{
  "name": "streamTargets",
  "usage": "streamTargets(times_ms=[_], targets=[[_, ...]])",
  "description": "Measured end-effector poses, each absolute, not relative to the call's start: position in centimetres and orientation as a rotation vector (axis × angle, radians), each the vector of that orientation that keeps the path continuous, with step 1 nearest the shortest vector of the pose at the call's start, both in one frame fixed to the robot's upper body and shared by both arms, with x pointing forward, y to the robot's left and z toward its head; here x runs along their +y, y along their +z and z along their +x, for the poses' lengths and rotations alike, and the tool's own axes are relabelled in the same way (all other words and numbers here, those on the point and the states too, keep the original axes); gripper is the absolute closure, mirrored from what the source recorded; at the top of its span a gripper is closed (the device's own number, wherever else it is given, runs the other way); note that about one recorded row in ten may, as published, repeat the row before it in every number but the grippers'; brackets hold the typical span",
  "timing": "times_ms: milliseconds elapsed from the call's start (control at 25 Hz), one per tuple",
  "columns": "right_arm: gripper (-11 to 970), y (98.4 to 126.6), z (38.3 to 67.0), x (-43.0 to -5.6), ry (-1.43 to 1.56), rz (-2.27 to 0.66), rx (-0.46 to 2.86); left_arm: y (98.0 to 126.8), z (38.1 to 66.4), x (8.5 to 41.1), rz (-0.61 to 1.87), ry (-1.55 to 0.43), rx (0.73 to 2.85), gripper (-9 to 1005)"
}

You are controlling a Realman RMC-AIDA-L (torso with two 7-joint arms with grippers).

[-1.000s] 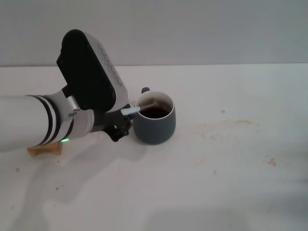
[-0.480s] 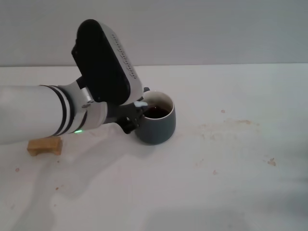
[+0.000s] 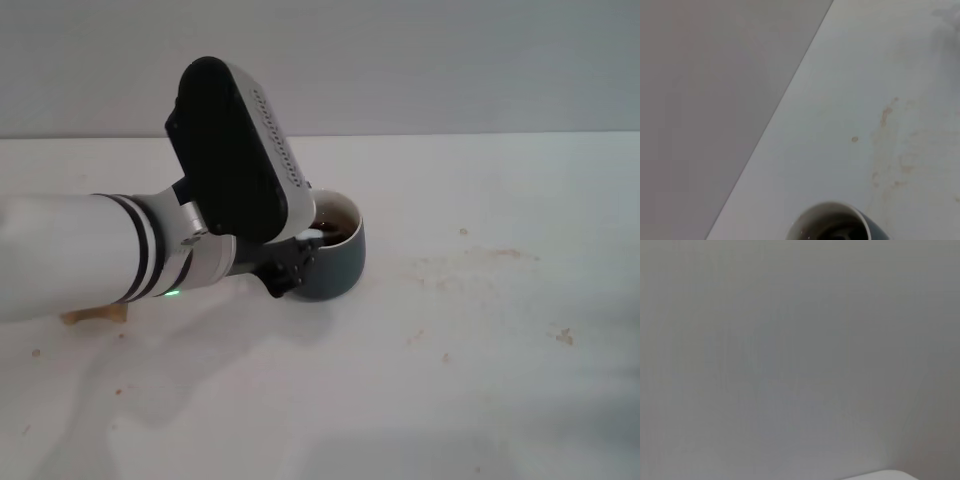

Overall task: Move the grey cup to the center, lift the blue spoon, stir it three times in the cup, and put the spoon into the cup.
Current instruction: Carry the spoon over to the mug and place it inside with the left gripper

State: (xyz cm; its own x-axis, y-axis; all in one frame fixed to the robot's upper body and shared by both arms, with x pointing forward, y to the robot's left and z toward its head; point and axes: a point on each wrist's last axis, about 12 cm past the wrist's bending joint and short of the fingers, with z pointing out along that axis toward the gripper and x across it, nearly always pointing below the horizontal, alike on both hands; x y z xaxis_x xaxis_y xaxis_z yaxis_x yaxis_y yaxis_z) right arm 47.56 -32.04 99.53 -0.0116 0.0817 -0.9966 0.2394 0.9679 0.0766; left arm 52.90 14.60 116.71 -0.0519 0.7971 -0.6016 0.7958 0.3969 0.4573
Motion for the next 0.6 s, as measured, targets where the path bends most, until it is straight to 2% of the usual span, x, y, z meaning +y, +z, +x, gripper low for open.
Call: streamTargets(times_ms=[600], targets=[[960,99.6,47.8,-31.9,-0.123,0.243,1.580,116.6,52.8,16.1,1.357,0.078,1.859,726]])
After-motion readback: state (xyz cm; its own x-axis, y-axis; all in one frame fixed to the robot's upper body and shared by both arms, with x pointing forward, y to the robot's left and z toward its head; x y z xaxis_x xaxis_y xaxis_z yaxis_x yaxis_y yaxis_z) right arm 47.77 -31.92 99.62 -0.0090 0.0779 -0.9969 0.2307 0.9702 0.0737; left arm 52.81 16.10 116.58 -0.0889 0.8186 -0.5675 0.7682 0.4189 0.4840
